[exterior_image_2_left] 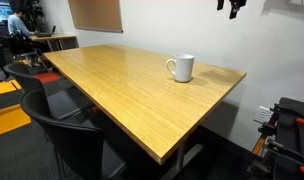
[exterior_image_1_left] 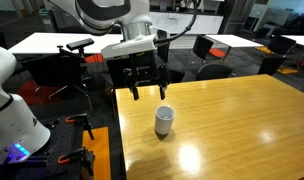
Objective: Take the marker from the white cup and put it on the table
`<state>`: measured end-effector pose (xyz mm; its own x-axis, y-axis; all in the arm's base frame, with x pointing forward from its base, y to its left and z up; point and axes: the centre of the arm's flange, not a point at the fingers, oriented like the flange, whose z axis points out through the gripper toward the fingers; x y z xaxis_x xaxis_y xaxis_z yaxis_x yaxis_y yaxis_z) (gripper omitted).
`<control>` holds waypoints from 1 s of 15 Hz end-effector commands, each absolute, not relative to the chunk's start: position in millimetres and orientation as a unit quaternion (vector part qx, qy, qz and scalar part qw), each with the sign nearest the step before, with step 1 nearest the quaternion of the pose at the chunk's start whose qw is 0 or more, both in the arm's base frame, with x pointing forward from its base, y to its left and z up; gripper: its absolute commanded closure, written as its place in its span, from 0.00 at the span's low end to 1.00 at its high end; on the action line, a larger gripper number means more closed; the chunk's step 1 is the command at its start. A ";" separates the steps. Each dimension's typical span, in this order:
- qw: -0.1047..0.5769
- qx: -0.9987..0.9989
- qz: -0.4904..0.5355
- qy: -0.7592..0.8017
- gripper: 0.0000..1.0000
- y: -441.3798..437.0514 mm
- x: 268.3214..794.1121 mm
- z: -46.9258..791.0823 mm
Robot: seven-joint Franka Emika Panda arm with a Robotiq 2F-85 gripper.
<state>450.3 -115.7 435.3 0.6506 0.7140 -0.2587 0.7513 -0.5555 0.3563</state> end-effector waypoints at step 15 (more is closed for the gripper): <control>0.147 0.844 -0.033 0.515 0.00 -93.2 484.3 379.4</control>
